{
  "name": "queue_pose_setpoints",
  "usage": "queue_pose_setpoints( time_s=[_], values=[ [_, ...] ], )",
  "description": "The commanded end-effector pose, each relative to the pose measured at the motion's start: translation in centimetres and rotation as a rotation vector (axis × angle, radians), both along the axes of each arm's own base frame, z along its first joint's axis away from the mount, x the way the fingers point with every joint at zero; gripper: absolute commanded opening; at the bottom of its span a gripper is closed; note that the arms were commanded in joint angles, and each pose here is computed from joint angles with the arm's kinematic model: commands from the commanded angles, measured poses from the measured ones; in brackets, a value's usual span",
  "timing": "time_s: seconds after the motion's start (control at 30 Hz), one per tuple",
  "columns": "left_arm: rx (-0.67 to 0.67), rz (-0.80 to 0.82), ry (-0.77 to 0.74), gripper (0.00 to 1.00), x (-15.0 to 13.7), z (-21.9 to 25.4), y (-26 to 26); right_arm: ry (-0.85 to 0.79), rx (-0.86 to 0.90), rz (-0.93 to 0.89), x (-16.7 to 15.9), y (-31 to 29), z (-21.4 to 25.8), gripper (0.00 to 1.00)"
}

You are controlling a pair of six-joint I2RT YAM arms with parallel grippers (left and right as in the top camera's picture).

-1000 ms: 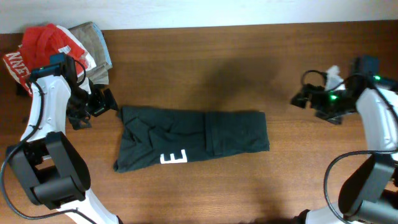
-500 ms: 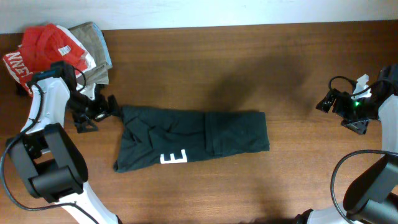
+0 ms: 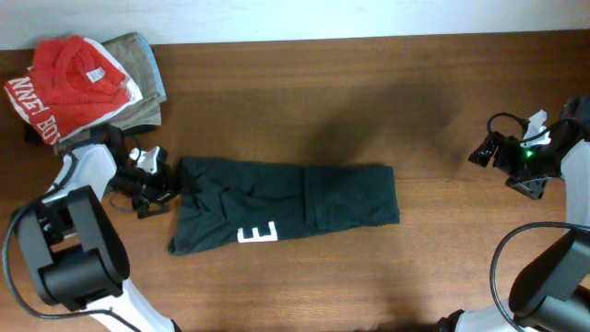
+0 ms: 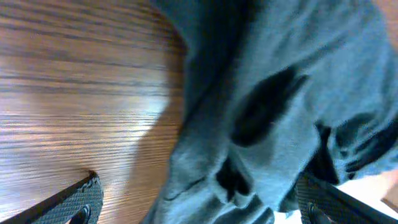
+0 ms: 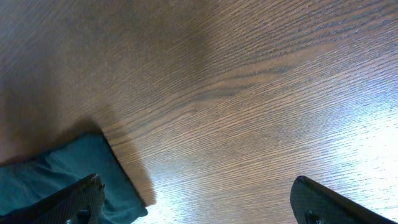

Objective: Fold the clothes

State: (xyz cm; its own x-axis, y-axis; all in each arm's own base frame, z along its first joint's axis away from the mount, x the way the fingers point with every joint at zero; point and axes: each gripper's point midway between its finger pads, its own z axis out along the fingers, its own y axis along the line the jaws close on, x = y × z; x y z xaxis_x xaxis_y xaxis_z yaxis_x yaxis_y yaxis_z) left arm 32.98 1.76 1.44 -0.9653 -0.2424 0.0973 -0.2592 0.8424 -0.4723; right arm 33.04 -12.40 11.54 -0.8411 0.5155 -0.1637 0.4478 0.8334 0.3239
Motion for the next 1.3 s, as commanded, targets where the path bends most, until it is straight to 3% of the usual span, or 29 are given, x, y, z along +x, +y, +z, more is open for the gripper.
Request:
queue_pose_setpoints(
  time_s=[0.0,0.37,0.43,0.67,0.73,0.77,1.0,1.27],
  values=[
    [-0.123,-0.014,0.058,0.99,-2.4,-3.3,-2.6,-0.011,-0.019,-0.010,0.2,-0.4,0.6,0.99],
    [-0.133,-0.092,0.038,0.89,-2.7,-4.1,-5.4,-0.011,-0.019,-0.010,0.2,-0.4,0.6,0.99],
    [-0.129,-0.112,0.023,0.81,-2.5,-4.2,-5.9,-0.011,-0.019,-0.010,0.2,-0.4,0.6,0.99],
    [-0.118,-0.111,0.000,0.47,-1.6,-4.3,-6.8,-0.011,-0.019,-0.010,0.2,-0.4,0.6,0.99],
    [-0.116,-0.121,-0.004,0.13,-1.5,-4.4,-7.1,-0.011,-0.019,-0.010,0.2,-0.4,0.6,0.99],
    [-0.115,-0.121,-0.005,0.03,-1.5,-4.4,-7.1,-0.011,-0.019,-0.010,0.2,-0.4,0.6,0.99],
    [0.094,0.015,0.091,0.00,-0.2,-3.9,-2.3,-0.011,-0.019,-0.010,0.2,-0.4,0.6,0.99],
    [0.294,0.103,0.062,0.00,4.6,3.6,3.6,-0.011,-0.019,-0.010,0.2,-0.4,0.6,0.99]
  ],
)
